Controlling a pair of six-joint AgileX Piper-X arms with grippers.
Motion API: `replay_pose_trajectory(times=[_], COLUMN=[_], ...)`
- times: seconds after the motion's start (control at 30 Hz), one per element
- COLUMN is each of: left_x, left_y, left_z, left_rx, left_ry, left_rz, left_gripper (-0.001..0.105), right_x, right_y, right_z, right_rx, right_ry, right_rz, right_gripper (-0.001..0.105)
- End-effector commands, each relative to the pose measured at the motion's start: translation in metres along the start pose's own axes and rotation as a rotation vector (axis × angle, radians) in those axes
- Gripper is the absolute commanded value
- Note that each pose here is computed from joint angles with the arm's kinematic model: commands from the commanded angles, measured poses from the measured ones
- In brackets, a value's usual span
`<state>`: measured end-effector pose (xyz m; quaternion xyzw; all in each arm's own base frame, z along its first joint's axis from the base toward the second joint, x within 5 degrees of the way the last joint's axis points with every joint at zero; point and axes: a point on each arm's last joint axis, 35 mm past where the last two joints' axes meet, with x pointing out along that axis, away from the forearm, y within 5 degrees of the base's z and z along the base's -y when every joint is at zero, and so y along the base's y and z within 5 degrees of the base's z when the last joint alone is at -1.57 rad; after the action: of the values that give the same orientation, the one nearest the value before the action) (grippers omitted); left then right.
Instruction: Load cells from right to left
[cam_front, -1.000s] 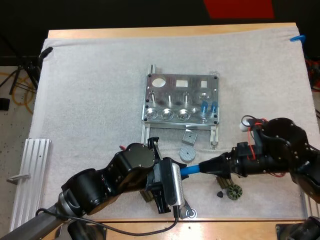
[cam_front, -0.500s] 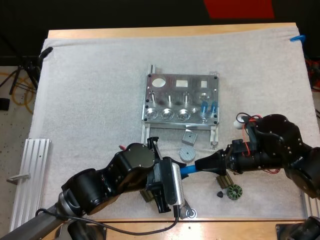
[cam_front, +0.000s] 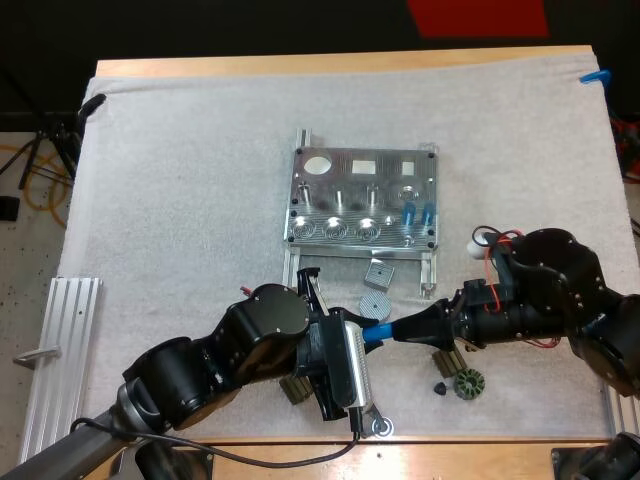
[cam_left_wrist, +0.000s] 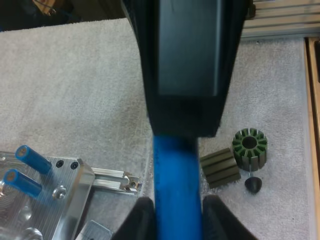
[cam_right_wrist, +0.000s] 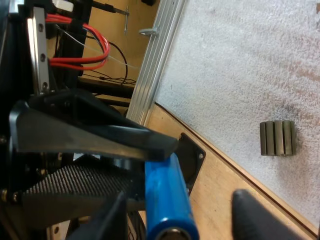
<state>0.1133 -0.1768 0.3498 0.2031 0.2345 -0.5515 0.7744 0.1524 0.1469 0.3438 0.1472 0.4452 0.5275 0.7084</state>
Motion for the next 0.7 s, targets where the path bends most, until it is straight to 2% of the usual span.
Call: replay_pose_trajectory(times=[0.0,0.13,0.2,0.47,0.57,0.67], left_x=[-0.0022,-0.0022,-0.0022,-0.0022,-0.0022,-0.0022], left_y=[-0.0002,-0.0002,-0.0002,-0.0003,-0.0005,-0.0006], left_z=[0.0026,0.0026,0.0026,0.0023,0.0017,0.0011], left_rx=[0.005,0.005,0.005,-0.004,-0.013,-0.026], left_ry=[-0.017,-0.017,-0.017,-0.014,-0.009,-0.003], left_rz=[0.011,0.011,0.011,0.01,0.007,0.006], left_gripper=[0.0,0.0,0.0,0.002,0.013,0.036], right_x=[-0.001,-0.001,-0.001,-0.001,-0.001,-0.001], right_y=[0.0006,0.0004,0.0004,0.0004,0.0004,0.0004], right_z=[0.0012,0.0013,0.0013,0.0013,0.0013,0.0013], right_rx=[-0.008,-0.01,-0.017,-0.059,-0.069,-0.071], right_ry=[-0.005,-0.007,-0.007,-0.007,-0.007,-0.007], right_rz=[0.013,0.007,0.007,0.007,0.007,0.007], right_gripper=[0.031,0.006,0.0,0.0,0.0,0.0])
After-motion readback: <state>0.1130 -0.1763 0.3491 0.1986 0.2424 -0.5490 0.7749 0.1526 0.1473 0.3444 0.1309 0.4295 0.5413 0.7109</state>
